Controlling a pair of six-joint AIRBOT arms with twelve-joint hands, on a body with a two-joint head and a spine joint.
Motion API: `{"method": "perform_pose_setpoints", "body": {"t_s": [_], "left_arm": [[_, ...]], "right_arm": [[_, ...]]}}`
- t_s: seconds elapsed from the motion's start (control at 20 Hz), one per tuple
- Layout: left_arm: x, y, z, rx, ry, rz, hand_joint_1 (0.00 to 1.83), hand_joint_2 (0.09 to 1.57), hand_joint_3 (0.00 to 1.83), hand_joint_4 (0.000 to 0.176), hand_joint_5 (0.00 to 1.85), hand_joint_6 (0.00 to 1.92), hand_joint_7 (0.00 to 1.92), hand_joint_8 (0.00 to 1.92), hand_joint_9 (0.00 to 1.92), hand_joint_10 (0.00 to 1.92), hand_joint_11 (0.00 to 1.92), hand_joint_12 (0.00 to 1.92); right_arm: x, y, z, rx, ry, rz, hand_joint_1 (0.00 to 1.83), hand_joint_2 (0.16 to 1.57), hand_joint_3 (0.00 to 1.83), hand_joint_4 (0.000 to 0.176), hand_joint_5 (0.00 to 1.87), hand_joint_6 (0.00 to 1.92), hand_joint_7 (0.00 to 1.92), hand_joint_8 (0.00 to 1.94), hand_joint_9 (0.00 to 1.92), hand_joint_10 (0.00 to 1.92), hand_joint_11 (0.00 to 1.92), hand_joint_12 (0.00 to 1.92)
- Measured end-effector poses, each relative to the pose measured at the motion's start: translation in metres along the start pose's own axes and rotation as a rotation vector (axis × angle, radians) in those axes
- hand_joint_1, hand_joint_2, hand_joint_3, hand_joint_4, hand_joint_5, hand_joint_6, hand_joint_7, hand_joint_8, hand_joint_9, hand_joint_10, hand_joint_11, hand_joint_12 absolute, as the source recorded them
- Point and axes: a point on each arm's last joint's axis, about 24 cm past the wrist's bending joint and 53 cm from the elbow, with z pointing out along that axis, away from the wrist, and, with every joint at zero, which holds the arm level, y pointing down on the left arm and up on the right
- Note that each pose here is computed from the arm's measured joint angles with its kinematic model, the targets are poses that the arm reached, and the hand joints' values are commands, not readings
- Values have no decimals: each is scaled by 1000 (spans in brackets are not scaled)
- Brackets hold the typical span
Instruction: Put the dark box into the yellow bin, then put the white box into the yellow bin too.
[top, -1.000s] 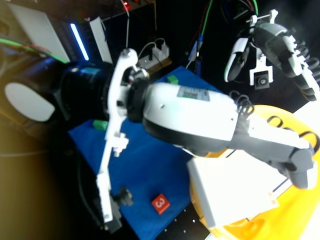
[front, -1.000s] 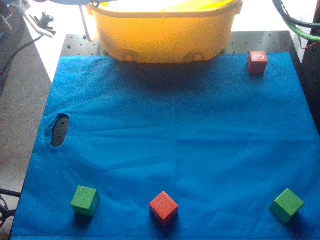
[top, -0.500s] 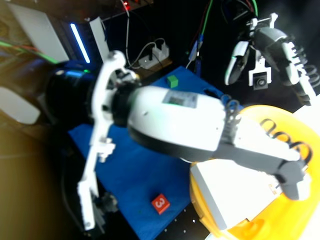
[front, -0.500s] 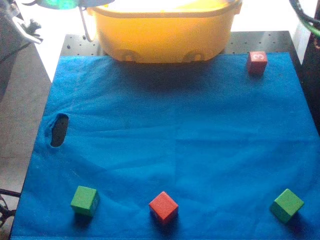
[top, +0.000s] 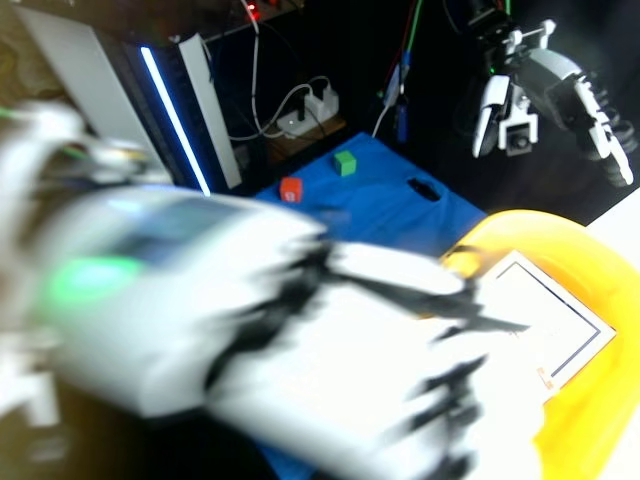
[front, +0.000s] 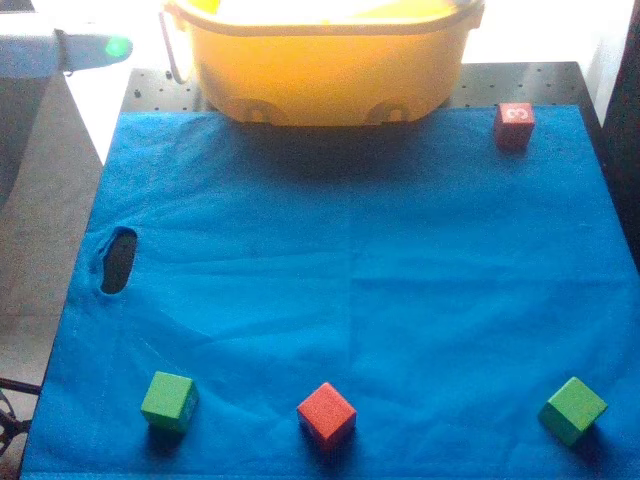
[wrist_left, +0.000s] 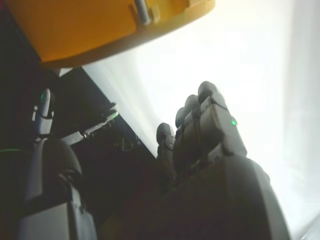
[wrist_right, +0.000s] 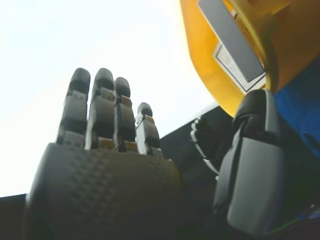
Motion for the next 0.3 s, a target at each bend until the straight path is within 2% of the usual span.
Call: {"method": "perform_pose_setpoints", "body": {"t_s": [0.05, 0.1, 0.15, 0.3], "left_arm": [[-8, 4, -6, -10, -23, -9, 924, 906, 0, 112, 177, 0, 160, 9, 150, 4, 147, 18], [-13, 3, -12, -5, -42, -20, 916, 884, 0, 84, 126, 0, 116, 0, 99, 0, 91, 0], [-13, 2, -16, -4, -43, -21, 907, 858, 0, 106, 142, 7, 103, 0, 67, 0, 56, 0], [-10, -8, -36, 19, -48, -6, 916, 887, 1, 110, 123, 0, 79, 0, 42, 0, 26, 0]], "right_arm": [[-5, -2, -4, 3, -16, 4, 739, 822, 1, 176, 0, 0, 180, 2, 227, 11, 66, 191], [-11, -1, -12, 1, -28, 7, 776, 807, 0, 176, 0, 0, 177, 1, 224, 7, 32, 173], [-12, 0, -15, -2, -31, 7, 806, 780, 0, 176, 7, 3, 200, 9, 232, 9, 53, 180], [-23, 8, -35, -19, -54, 10, 809, 792, 0, 176, 0, 0, 187, 1, 222, 2, 59, 183]]}}
